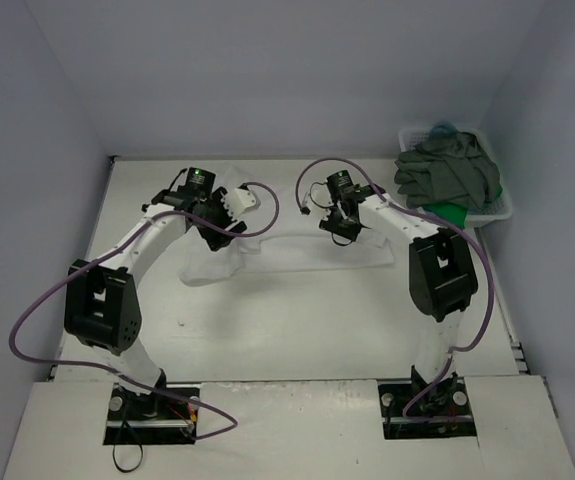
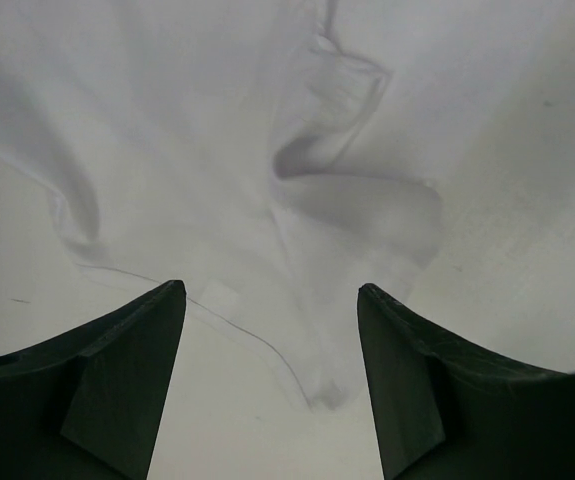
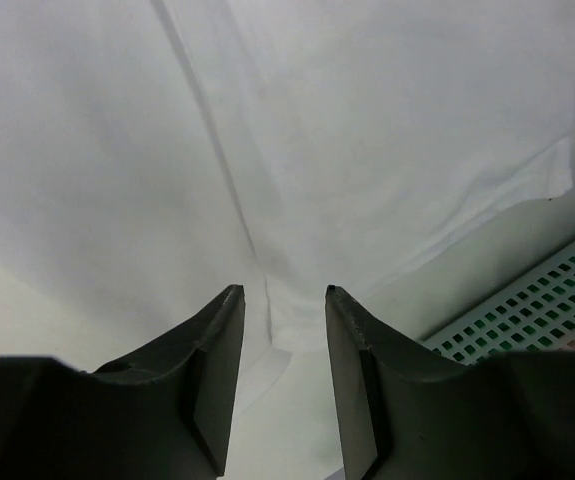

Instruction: Fold and stack the t-shirts

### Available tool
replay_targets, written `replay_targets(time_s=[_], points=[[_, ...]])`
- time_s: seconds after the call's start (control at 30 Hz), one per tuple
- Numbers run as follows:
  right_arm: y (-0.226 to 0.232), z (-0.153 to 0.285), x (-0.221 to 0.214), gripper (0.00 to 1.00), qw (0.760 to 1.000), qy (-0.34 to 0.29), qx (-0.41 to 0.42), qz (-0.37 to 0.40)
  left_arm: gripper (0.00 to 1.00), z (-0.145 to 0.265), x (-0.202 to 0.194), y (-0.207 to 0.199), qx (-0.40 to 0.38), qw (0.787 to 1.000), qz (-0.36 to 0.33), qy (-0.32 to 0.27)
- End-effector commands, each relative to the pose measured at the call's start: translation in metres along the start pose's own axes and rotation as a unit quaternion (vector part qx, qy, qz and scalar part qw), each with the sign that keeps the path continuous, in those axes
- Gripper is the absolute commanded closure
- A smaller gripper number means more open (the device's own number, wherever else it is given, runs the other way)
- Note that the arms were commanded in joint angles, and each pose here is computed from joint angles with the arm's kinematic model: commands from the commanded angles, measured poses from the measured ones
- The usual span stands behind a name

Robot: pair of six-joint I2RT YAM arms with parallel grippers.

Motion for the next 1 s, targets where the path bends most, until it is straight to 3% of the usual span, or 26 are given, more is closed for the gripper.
replay_targets(time_s=[0.0, 0.3, 0.97], points=[[-0.006, 0.029, 0.001, 0.66, 0.999, -0.035, -0.009, -0.022, 0.36, 0.034, 0.009, -0.013, -0.008, 0.999, 0.011, -0.042], [0.000, 0.023, -0.006, 0.65, 0.999, -0.033, 0.002, -0.028, 0.36, 0.017, -0.004, -0.045, -0.078, 0.993, 0.066, -0.061], [-0.001, 0.032, -0.015, 0.65, 0.998, -0.045, 0.011, -0.046, 0.41, -0.038, -0.009, -0.048, -0.106, 0.986, 0.115, -0.059]])
Point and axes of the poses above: each gripper's point midway between its finger pads, its own z axis back along the fingers, its own y axis along the line the jaws close on, x = y × z, the point moved 10 cm from there along z, back along the fingers, and after that the axes turned 10 degrees about -z, right-handed, at the moved point
